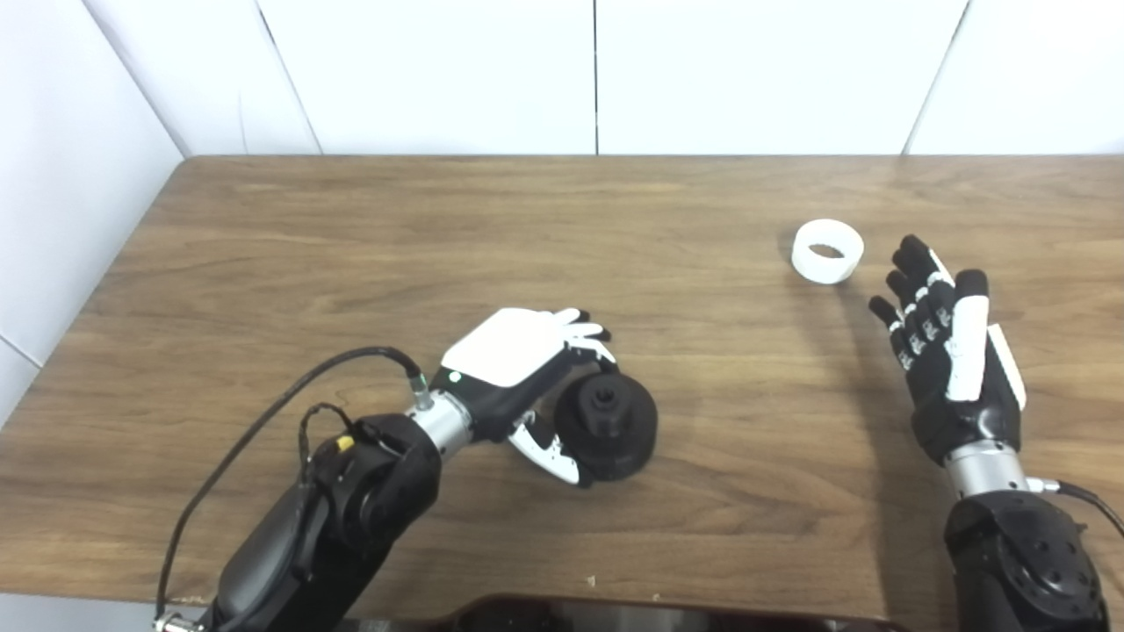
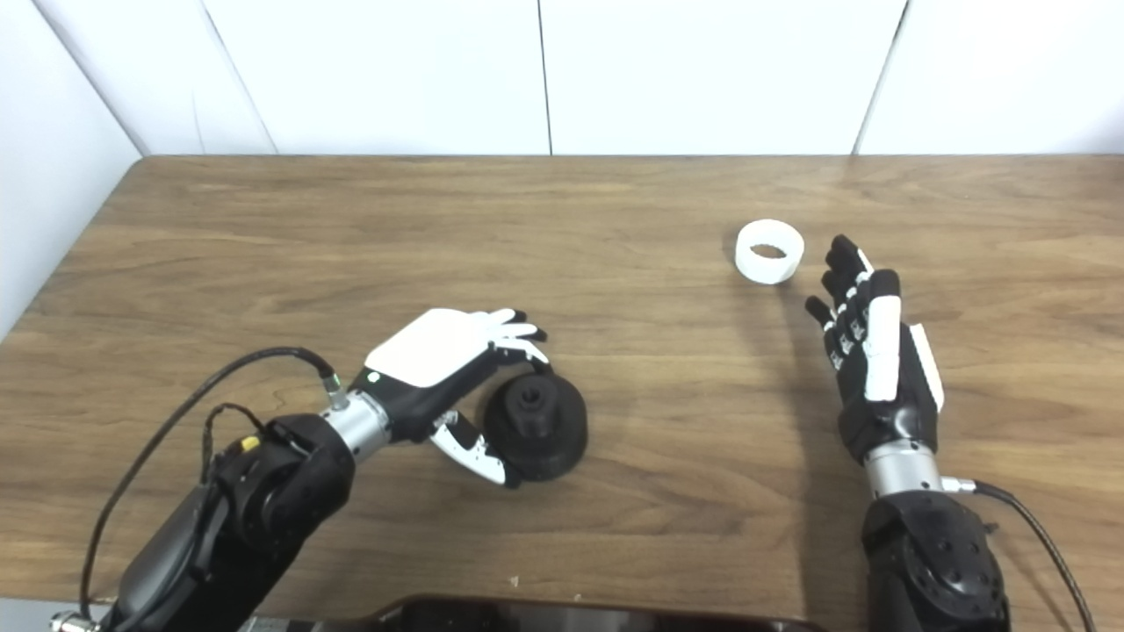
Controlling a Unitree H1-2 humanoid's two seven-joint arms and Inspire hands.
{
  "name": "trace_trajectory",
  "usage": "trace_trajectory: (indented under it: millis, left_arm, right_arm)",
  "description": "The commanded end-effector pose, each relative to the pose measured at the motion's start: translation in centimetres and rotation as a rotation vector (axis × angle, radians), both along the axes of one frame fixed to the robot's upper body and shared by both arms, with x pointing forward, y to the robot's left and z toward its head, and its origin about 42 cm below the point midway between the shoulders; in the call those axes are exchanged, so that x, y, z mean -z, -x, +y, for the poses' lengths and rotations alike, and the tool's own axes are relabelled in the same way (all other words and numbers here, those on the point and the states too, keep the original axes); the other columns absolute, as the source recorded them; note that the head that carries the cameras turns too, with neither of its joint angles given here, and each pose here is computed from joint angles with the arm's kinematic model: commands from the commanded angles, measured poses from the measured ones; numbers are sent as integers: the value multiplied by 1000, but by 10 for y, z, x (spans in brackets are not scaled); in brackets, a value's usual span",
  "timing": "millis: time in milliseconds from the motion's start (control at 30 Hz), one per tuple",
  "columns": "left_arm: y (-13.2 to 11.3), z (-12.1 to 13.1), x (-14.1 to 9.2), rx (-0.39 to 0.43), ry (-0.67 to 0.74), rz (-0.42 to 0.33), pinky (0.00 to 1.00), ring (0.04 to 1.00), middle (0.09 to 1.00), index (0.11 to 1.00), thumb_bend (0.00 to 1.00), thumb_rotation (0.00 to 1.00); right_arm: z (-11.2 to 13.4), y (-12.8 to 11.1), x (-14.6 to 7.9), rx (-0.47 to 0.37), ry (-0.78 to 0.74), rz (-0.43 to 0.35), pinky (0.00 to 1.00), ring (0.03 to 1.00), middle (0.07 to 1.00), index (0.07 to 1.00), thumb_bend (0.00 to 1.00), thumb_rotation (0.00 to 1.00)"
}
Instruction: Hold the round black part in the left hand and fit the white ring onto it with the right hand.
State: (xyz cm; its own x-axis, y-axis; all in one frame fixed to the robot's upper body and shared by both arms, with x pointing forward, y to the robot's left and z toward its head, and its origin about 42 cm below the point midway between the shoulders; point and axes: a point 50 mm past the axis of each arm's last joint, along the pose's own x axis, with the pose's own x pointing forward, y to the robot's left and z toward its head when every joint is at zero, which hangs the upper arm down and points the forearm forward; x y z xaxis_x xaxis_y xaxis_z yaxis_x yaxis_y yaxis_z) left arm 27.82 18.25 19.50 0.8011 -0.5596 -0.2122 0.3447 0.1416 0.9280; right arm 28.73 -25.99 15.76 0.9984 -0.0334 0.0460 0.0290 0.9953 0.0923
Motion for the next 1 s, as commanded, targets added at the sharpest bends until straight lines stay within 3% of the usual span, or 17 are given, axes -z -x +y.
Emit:
trace_trajectory:
  millis: [0,467,533,567,600,633,700,800,967]
  left_arm:
    - [2,-2,-3,32,-29,-16,945,973,915,667,768,265]
    - [3,-5,-2,42,-25,-7,946,976,917,663,764,246]
    - [3,-3,-2,41,-30,-9,943,975,916,661,765,249]
    - [2,-3,-2,41,-33,-8,943,975,916,661,765,251]
    - [2,-2,-2,41,-33,-5,944,976,917,662,764,252]
    - [2,-2,-1,41,-34,-2,949,978,919,664,762,248]
    - [1,-2,0,41,-35,0,948,977,918,662,765,248]
    - [1,-1,1,43,-36,-2,946,976,916,660,768,245]
    - [-1,-3,1,40,-30,-4,942,975,915,659,774,234]
  right_arm:
    - [3,-5,-21,-9,5,-80,938,984,964,940,679,1000]
    - [4,-5,-30,-11,7,-78,969,1000,971,946,681,1000]
    - [3,-7,-34,15,56,-92,914,968,946,922,681,969]
    - [2,-9,-37,33,138,-108,896,958,938,915,680,957]
    - [0,-13,-43,52,259,-129,850,931,922,901,654,876]
    - [-3,-18,-51,68,397,-153,836,897,894,861,677,623]
    - [-6,-29,-67,93,617,-191,836,886,877,836,740,483]
    - [-6,-50,-91,87,860,-227,856,908,884,826,806,415]
    - [-2,-94,-110,28,1024,-193,984,988,923,802,905,360]
